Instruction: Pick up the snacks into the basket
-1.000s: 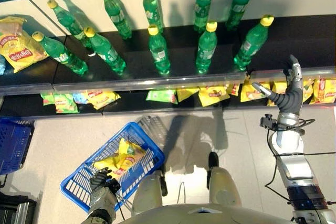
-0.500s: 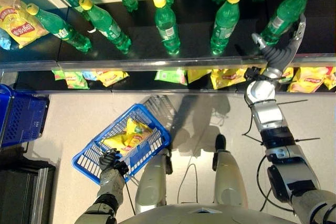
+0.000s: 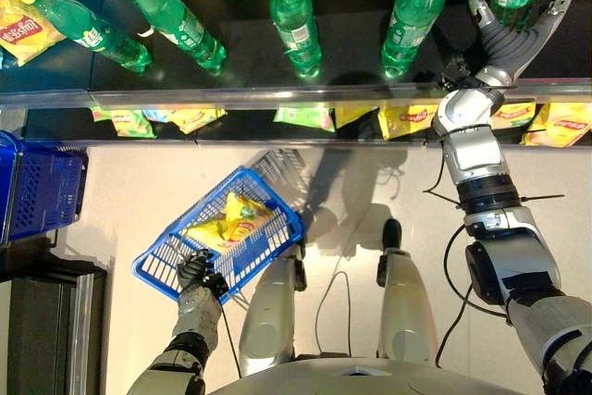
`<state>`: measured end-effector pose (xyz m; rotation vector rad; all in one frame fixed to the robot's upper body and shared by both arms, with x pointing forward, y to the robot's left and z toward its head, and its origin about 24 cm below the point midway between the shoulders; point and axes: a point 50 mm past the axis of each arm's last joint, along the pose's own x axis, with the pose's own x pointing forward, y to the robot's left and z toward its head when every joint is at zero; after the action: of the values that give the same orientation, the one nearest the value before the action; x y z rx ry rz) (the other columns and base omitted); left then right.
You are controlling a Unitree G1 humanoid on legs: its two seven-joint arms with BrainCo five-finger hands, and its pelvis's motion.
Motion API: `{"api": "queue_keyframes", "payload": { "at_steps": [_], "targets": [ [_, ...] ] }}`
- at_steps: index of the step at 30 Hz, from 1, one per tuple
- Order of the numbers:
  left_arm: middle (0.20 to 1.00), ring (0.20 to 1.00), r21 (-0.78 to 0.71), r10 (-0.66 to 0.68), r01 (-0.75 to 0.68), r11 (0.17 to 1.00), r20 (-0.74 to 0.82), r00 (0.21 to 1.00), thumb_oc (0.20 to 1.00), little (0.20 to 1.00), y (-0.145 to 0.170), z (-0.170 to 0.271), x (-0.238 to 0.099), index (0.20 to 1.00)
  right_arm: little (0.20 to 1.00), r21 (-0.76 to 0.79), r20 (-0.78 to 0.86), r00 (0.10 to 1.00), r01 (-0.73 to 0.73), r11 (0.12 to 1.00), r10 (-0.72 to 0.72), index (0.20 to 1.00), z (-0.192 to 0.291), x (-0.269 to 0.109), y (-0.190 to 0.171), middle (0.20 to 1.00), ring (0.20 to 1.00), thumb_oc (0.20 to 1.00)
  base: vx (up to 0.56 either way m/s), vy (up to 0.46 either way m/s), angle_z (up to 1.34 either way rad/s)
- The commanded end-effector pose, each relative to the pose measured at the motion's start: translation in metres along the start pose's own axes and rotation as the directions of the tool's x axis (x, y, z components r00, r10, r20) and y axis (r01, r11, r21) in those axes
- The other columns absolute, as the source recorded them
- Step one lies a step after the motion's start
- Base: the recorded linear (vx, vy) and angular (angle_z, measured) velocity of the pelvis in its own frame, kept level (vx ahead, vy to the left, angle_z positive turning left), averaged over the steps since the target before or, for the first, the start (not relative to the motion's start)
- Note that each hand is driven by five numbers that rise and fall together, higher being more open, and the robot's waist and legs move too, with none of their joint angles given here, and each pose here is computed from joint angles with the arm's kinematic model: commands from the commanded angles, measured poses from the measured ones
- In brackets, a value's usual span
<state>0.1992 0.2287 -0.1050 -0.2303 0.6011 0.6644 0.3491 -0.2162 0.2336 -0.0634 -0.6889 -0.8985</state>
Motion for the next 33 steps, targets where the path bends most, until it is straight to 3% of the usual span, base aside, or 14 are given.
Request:
{"api": "queue_keyframes", "payload": {
  "at_steps": [1, 16, 26, 33],
  "targets": [
    [0.2, 0.2, 0.011, 0.047, -0.047, 0.999, 0.016, 0.999, 0.2, 0.2, 0.016, -0.003, -0.001, 0.2, 1.0, 0.016, 0.077, 0.993, 0.086, 0.996, -0.087, 1.0, 0.014, 0.022, -0.015, 1.0, 1.0, 1.0, 0.0, 0.0, 0.0],
    [0.2, 0.2, -0.014, 0.043, -0.042, 0.999, 0.041, 0.998, 0.2, 0.2, 0.019, 0.003, 0.0, 0.2, 1.0, -0.096, 0.123, 0.991, 0.06, 0.994, -0.048, 1.0, 0.014, 0.041, -0.019, 1.0, 1.0, 1.0, 0.0, 0.0, 0.0],
    [0.2, 0.2, -0.026, 0.073, -0.072, 0.997, 0.043, 0.996, 0.2, 0.2, 0.029, 0.01, 0.005, 0.2, 1.0, 0.033, 0.299, 0.936, -0.203, 0.979, 0.184, 1.0, 0.059, 0.026, 0.0, 1.0, 1.0, 1.0, 0.0, 0.0, 0.0],
    [0.2, 0.2, -0.041, 0.103, -0.102, 0.994, 0.042, 0.994, 0.2, 0.2, 0.039, 0.015, 0.008, 0.2, 1.0, 0.115, 0.377, 0.892, -0.311, 0.943, 0.248, 1.0, 0.085, 0.021, 0.006, 1.0, 1.0, 1.0, 0.0, 0.0, 0.0]
  ]
}}
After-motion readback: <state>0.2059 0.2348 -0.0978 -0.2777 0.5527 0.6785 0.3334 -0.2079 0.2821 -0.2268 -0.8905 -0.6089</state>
